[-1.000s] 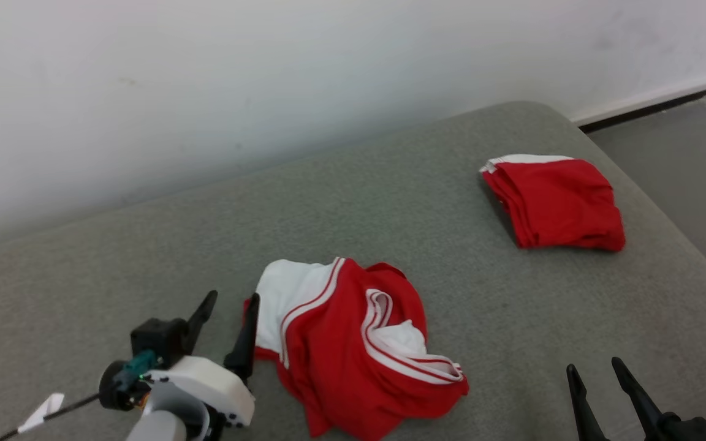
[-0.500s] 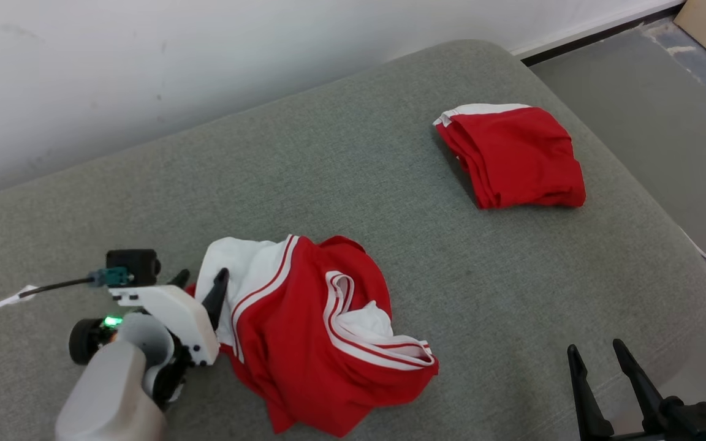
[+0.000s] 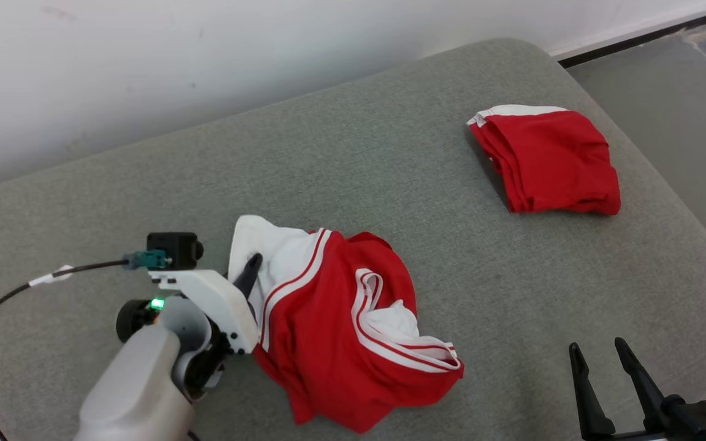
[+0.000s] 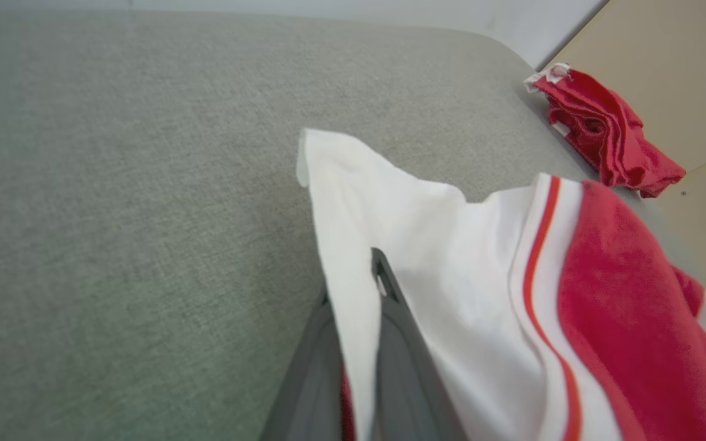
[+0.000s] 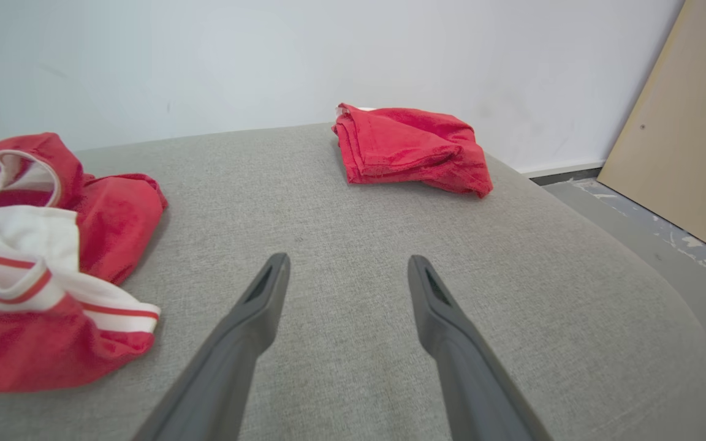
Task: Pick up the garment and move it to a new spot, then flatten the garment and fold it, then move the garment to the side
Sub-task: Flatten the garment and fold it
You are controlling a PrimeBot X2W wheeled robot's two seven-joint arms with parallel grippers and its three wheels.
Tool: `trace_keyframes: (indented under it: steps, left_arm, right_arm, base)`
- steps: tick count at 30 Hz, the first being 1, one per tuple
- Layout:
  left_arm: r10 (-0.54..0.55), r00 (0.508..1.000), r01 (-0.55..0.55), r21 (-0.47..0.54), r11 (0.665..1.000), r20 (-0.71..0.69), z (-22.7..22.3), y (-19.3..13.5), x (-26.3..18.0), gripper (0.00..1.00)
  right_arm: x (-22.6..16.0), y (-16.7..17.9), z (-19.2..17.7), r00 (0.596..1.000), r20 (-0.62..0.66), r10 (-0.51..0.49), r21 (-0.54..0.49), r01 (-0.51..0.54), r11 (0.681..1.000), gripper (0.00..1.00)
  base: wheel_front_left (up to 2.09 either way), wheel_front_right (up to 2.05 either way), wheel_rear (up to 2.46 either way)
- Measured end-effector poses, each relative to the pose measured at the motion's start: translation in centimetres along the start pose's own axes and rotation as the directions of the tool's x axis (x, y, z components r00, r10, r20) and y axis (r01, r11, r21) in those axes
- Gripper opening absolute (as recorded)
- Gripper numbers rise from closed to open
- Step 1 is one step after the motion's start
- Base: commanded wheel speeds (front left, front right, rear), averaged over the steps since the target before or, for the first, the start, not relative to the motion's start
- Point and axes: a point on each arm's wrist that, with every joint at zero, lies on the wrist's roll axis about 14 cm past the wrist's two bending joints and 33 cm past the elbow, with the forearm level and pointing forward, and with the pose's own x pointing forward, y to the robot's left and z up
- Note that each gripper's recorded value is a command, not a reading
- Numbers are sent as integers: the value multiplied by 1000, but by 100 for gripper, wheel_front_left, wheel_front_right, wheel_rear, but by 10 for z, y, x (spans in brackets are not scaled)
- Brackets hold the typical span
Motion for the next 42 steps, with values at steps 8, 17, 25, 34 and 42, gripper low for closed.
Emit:
trace_keyframes:
  steps: [8, 17, 25, 34, 42]
  left_arm:
    - [62, 958, -74, 33, 997, 280, 88, 24, -30, 0]
    - [185, 796, -293, 100, 951, 576, 210, 53, -111, 0]
    - [146, 720, -340, 161, 927, 678, 246, 25, -161, 0]
    - [82, 868, -159, 116, 980, 490, 118, -32, -116, 0]
    - [-15, 964, -20, 126, 992, 264, 7, -80, -76, 0]
  right_arm:
    - [6, 18, 2, 998, 13, 69, 5, -69, 998, 100]
    - [5, 43, 4, 987, 29, 160, 10, -160, 987, 100]
    - [-1, 59, 4, 976, 40, 216, 15, -217, 976, 100]
    - [0, 66, -1, 971, 24, 238, 20, -239, 971, 100]
    - [3, 68, -7, 971, 0, 240, 21, -239, 971, 100]
  base:
    - [0, 0, 0]
    - [0, 0, 0]
    - [0, 0, 0]
    - [0, 0, 0]
    - [0, 0, 0]
